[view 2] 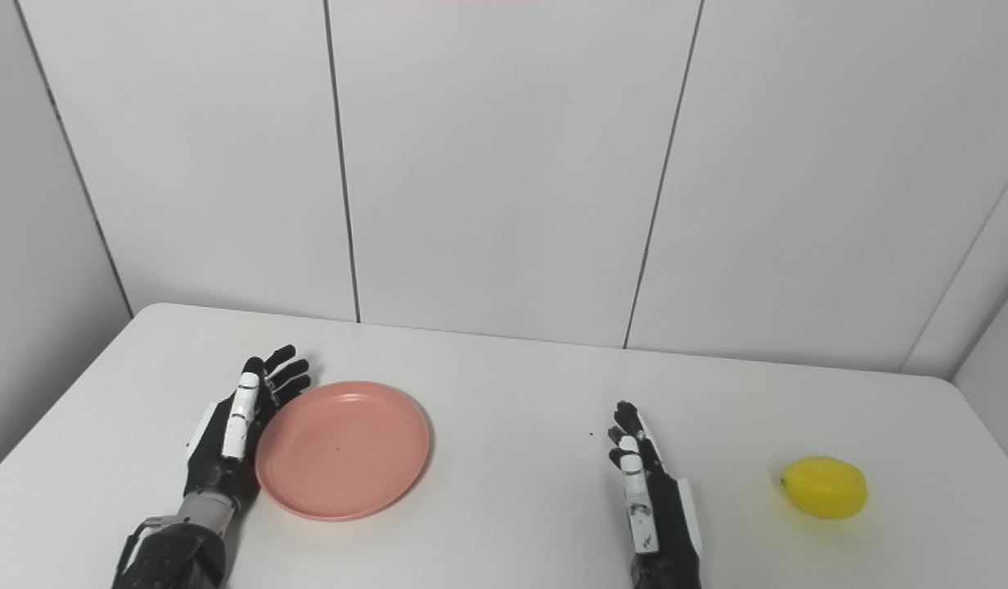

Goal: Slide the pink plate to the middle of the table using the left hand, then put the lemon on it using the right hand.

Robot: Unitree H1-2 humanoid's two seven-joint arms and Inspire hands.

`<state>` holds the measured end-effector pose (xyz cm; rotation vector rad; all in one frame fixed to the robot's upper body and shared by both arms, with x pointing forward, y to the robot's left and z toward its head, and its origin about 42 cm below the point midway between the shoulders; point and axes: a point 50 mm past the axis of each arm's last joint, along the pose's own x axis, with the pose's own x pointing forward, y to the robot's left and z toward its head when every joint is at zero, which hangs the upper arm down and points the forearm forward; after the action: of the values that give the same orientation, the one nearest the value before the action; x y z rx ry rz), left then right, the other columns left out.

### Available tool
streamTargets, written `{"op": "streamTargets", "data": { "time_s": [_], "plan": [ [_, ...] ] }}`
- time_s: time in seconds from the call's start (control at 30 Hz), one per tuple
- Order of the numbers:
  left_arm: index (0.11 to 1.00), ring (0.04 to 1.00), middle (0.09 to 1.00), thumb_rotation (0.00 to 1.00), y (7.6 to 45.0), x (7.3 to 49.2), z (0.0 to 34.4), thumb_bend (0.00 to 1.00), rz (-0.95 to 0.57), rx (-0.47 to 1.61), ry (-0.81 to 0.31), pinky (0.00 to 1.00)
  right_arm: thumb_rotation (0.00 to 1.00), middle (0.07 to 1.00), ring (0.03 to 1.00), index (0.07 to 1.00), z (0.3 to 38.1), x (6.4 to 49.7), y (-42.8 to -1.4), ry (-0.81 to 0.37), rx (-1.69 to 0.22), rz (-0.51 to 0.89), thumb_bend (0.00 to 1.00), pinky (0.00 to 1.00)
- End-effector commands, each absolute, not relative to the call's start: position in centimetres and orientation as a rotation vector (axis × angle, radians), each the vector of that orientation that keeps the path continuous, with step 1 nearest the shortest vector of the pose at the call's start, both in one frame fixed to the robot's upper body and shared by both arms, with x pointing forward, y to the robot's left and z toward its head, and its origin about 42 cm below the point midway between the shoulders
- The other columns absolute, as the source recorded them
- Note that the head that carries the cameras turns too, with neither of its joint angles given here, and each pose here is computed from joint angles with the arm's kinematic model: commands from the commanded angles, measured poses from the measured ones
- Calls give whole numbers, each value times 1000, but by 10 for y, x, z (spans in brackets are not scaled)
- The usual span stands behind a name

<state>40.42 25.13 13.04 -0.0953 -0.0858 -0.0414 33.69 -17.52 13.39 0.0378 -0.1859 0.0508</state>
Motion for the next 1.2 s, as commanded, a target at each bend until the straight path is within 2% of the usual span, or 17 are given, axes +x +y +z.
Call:
{"op": "streamTargets", "data": {
  "time_s": [0.0,0.23,0.43,0.83,1.17],
  "plan": [
    [845,846,845,1000,240,400,120,567,-74,-118,-42,862,1000,930,913,915,153,345,-168,-295,39,54,487,910],
    [830,836,836,1000,223,394,123,541,-89,-146,-28,845,1000,919,903,908,152,348,-162,-296,25,45,447,894],
    [841,847,845,1000,198,384,126,536,-140,-125,-25,848,1000,919,907,907,152,349,-161,-292,23,42,464,896],
    [863,874,865,1000,154,369,122,532,-138,-161,-21,880,1000,915,902,901,153,349,-163,-298,21,41,469,885],
    [882,897,887,1000,137,367,122,542,-117,-169,-78,908,1000,910,901,897,153,347,-163,-297,24,36,466,884]
  ]
}}
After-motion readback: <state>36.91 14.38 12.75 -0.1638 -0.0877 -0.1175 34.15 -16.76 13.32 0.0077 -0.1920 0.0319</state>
